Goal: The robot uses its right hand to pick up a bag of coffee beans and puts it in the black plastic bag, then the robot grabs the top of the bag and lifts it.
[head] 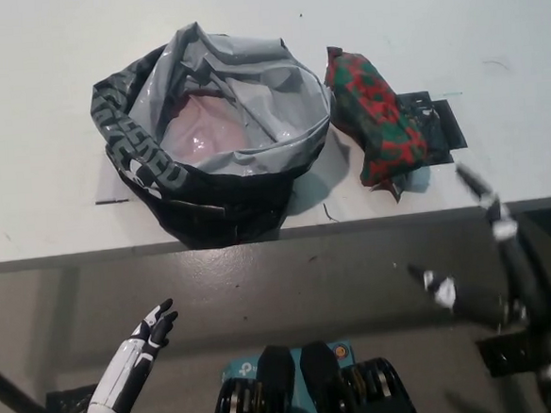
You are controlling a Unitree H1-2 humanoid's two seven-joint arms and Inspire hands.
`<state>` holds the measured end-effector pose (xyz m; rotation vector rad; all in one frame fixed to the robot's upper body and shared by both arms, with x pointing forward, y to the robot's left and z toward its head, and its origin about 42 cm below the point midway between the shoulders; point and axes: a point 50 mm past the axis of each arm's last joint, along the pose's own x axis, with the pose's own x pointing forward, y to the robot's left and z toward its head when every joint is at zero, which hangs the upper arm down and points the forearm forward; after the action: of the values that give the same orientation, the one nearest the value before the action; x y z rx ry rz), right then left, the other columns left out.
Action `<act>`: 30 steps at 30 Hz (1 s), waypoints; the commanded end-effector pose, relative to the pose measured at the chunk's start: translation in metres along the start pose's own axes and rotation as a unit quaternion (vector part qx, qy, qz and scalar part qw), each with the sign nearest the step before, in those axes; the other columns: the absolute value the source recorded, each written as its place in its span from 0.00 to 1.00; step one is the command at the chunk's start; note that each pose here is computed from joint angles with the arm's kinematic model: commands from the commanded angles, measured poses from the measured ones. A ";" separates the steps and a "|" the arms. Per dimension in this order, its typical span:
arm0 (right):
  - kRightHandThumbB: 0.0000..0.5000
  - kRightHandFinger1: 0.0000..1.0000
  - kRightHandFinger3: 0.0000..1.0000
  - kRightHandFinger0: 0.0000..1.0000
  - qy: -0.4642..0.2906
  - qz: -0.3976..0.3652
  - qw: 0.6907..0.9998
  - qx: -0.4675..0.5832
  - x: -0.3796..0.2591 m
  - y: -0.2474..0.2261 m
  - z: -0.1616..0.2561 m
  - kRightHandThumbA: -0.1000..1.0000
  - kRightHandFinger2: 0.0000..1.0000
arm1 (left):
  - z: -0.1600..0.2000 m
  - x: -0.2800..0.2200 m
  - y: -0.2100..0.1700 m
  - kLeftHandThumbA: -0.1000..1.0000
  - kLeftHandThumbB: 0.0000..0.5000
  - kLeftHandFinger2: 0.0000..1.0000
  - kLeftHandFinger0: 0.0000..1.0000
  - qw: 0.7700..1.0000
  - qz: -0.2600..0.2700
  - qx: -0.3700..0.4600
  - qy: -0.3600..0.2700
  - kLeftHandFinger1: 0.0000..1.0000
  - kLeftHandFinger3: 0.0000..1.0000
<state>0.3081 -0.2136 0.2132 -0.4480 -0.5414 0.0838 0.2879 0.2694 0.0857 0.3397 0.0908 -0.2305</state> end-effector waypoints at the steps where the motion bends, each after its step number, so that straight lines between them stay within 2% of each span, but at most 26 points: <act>1: 0.79 1.00 1.00 1.00 -0.037 -0.014 0.984 -0.173 0.128 -0.070 0.096 0.98 1.00 | 0.017 0.000 0.008 1.00 0.39 1.00 1.00 0.998 -0.015 0.043 -0.046 1.00 1.00; 3: 0.81 1.00 1.00 1.00 -0.024 -0.005 0.983 -0.184 0.151 -0.073 0.101 0.98 1.00 | 0.017 0.001 0.009 1.00 0.38 1.00 1.00 0.998 -0.015 0.041 -0.050 1.00 1.00; 6: 0.86 1.00 1.00 1.00 0.003 0.007 0.978 -0.207 0.197 -0.068 0.107 0.99 1.00 | 0.017 0.001 0.008 1.00 0.41 1.00 1.00 0.998 -0.014 0.049 -0.048 1.00 1.00; 9: 0.88 1.00 1.00 1.00 0.029 0.020 0.977 -0.209 0.228 -0.061 0.108 0.96 1.00 | 0.017 0.001 0.006 1.00 0.40 1.00 1.00 0.998 -0.013 0.051 -0.046 1.00 1.00; 12: 0.95 1.00 1.00 1.00 0.064 0.020 0.974 -0.218 0.261 -0.048 0.098 0.93 1.00 | 0.017 0.001 0.005 1.00 0.41 1.00 1.00 0.997 -0.015 0.056 -0.048 1.00 1.00; 20: 0.91 1.00 1.00 1.00 0.130 0.050 0.962 -0.236 0.301 -0.026 0.076 0.92 1.00 | 0.020 0.003 0.007 1.00 0.42 1.00 1.00 0.997 -0.014 0.059 -0.050 1.00 1.00; 22: 0.90 1.00 1.00 1.00 0.144 0.056 0.957 -0.245 0.305 -0.021 0.069 0.93 1.00 | 0.020 0.003 0.007 1.00 0.47 1.00 1.00 0.997 -0.015 0.056 -0.047 1.00 1.00; 25: 0.92 1.00 1.00 1.00 0.160 0.061 0.954 -0.244 0.308 -0.015 0.061 0.94 1.00 | 0.020 0.002 0.008 1.00 0.52 1.00 1.00 0.997 -0.016 0.058 -0.047 1.00 1.00; 30: 0.93 1.00 1.00 1.00 0.194 0.081 0.946 -0.248 0.307 -0.005 0.038 0.97 1.00 | 0.020 0.000 0.006 1.00 0.51 1.00 1.00 0.997 -0.016 0.060 -0.047 1.00 1.00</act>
<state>0.5438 -0.1492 0.3746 -0.9578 -0.1413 0.0606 0.2881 0.2667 0.0915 0.3985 0.0629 -0.2552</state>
